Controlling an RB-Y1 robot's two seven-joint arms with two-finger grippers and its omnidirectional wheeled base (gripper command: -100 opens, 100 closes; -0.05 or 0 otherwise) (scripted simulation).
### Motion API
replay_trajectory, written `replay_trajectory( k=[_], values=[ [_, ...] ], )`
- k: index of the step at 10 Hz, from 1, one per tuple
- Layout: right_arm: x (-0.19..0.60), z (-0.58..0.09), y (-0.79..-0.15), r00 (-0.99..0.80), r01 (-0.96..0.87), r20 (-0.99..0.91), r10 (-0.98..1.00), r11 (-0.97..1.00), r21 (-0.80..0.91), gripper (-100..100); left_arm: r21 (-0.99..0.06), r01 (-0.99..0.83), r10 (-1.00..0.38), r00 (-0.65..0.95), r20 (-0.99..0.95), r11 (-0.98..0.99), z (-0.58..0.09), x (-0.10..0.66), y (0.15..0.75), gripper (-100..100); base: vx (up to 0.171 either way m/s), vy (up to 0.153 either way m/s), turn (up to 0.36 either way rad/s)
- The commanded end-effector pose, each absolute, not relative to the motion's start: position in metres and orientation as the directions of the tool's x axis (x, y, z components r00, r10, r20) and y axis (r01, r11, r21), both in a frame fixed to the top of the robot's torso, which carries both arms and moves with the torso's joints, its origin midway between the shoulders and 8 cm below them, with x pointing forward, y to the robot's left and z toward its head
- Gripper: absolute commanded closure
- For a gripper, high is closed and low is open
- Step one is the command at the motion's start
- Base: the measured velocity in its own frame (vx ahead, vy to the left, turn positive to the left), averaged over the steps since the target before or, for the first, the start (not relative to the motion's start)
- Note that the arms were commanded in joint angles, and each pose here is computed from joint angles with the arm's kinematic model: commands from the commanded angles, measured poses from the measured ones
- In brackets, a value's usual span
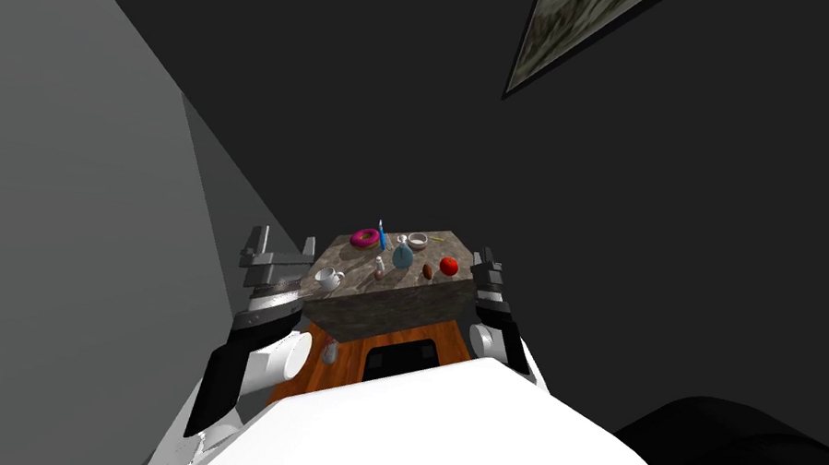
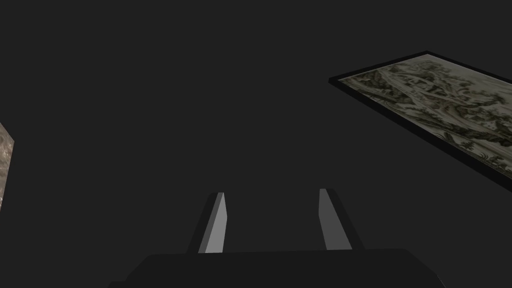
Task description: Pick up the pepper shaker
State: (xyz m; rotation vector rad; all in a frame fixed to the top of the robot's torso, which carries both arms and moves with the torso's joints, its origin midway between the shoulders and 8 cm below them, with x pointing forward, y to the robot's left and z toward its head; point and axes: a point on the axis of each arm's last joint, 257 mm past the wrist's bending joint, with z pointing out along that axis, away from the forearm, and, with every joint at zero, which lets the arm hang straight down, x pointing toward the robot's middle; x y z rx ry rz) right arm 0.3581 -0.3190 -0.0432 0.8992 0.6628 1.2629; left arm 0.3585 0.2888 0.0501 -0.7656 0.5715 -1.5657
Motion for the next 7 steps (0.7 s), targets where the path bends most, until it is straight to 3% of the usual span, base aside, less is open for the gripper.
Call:
replay_trajectory(
  k=[1,7],
  values=[
    [0.358,-0.043,-0.319,0.202,-0.510,0.055,0.978,0.057,0.858,0,-0.757,0.634,-0.985,-0.047,0.164,-0.156,0.044,0.366,0.291,-100,-0.027,0.000,0.005],
    [0.358,-0.043,-0.319,0.202,-0.510,0.055,0.978,0.057,0.858,0,-0.816,0.518,-0.964,-0.079,0.255,-0.258,0.020,0.402,0.300,-100,-0.027,0.000,0.006]
  ],
)
